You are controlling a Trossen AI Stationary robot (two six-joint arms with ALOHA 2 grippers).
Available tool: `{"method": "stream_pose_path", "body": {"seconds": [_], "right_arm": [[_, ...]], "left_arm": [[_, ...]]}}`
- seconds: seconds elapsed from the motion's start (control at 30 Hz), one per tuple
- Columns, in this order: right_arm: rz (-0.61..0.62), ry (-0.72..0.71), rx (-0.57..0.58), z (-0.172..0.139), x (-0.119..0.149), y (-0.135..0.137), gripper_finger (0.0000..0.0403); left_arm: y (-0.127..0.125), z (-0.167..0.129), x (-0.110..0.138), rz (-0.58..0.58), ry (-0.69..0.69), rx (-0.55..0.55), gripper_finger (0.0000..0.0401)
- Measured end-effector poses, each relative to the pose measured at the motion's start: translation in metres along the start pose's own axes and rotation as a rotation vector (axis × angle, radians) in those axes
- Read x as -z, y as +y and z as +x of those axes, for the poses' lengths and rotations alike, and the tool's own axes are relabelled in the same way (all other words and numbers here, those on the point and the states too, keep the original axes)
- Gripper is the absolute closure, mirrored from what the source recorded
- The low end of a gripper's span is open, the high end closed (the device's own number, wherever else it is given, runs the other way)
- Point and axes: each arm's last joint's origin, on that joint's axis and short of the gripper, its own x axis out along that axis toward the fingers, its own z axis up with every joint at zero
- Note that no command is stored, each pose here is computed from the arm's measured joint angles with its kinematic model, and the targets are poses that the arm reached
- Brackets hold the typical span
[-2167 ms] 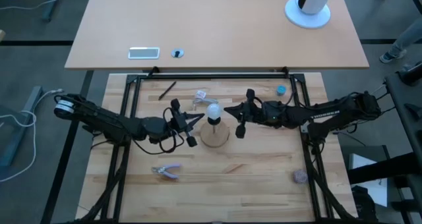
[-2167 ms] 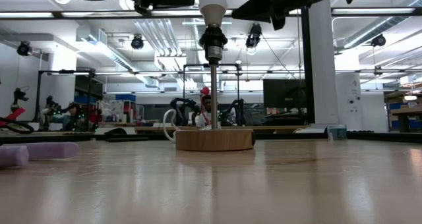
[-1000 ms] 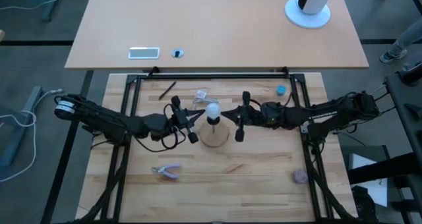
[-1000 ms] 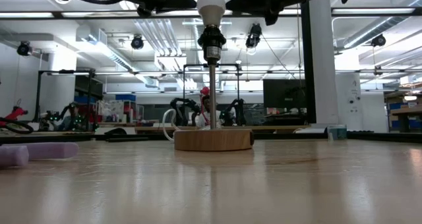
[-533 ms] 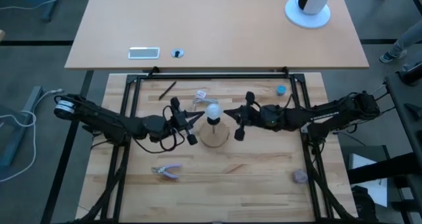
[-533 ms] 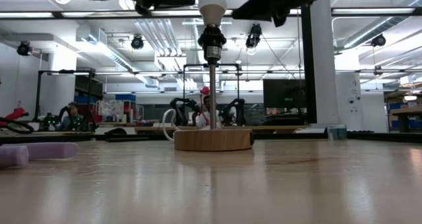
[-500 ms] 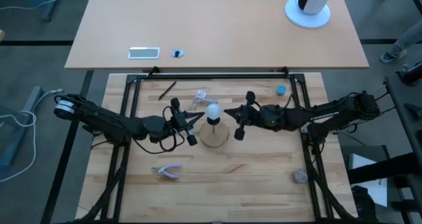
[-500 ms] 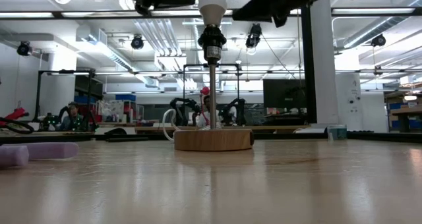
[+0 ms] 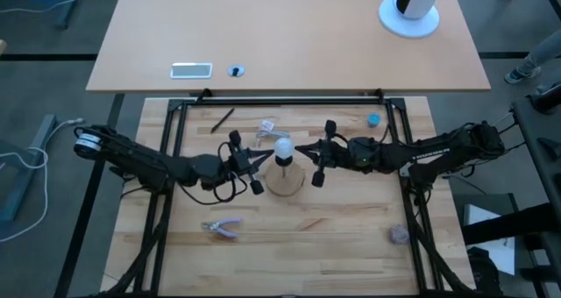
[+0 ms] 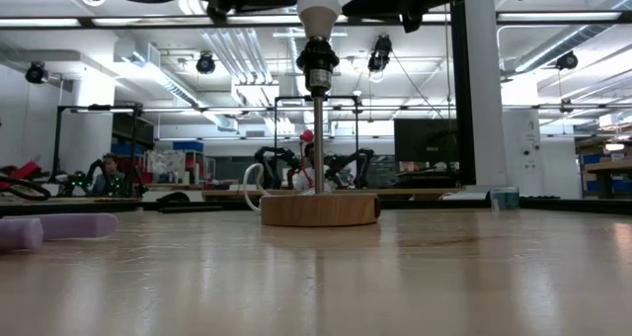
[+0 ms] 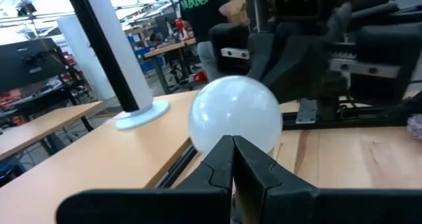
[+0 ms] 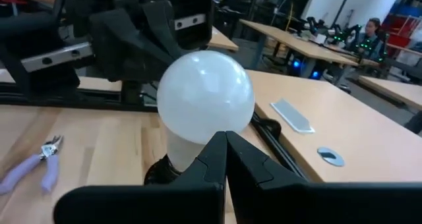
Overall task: Screw lightbulb
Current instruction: Insert the lightbulb into the lamp
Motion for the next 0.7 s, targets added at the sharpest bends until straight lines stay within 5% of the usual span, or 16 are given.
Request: {"method": "stream_pose_path", "body": {"seconds": [0.53, 0.7], "right_arm": [[0.004, 0.001, -0.065, -0.0015, 0.0003, 0.0057, 0.0403], [0.01, 0.051, -0.003, -0.0019, 0.0043, 0.0045, 0.0403]], "left_arm": [[0.003, 0.0029, 0.0032, -0.012, 0.026, -0.072, 0.0401], [0.0037, -0.002, 0.001, -0.015, 0.046, -0.126, 0.0401]]}}
